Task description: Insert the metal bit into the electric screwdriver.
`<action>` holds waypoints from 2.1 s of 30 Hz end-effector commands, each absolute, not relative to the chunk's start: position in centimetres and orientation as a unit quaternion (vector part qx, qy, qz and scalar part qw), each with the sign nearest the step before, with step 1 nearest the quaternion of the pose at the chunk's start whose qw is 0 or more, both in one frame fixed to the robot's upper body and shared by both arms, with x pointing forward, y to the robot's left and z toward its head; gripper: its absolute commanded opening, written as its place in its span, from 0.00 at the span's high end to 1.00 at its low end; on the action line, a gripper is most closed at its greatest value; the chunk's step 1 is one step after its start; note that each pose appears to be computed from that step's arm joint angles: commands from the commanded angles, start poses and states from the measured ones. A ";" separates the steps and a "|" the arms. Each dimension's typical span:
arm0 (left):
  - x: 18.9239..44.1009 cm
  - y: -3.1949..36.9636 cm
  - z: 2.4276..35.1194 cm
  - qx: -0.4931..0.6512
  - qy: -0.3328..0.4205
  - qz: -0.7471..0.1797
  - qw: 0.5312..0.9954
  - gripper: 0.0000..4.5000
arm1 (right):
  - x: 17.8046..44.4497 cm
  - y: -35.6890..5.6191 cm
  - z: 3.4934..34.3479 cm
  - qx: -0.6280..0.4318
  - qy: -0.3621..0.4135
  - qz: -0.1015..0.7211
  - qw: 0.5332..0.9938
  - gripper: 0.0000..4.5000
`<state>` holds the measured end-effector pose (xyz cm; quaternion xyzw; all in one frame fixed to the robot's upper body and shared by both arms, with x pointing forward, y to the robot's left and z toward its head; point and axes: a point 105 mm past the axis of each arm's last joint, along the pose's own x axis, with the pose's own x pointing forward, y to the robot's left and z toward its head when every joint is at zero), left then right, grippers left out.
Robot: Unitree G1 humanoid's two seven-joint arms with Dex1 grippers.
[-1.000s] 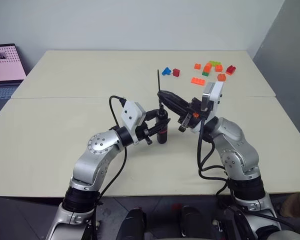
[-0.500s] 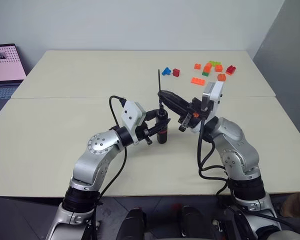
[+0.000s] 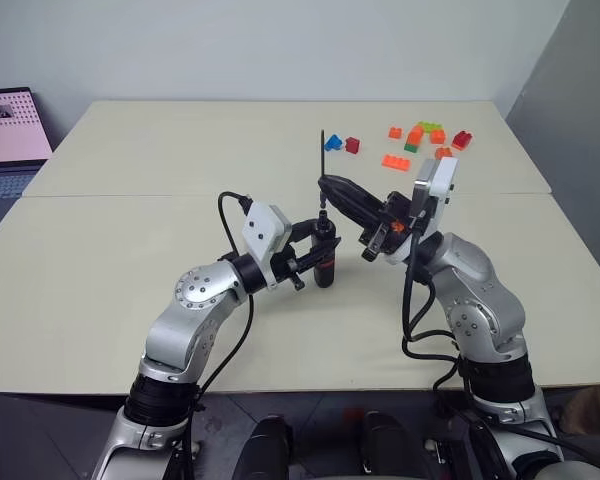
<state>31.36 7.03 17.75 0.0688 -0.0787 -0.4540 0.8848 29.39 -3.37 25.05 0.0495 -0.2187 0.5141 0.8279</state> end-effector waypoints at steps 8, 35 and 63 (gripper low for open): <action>31.3 7.2 17.3 0.077 -0.069 -0.453 0.886 0.63 | 28.8 -2.9 25.9 0.039 -0.240 0.516 0.821 1.00; 31.2 7.2 17.3 0.077 -0.068 -0.453 0.885 0.63 | 29.3 -3.4 24.5 0.030 -0.227 0.507 0.831 1.00; 31.2 7.1 17.3 0.080 -0.067 -0.452 0.886 0.63 | 30.0 -3.4 23.4 -0.014 -0.196 0.495 0.846 1.00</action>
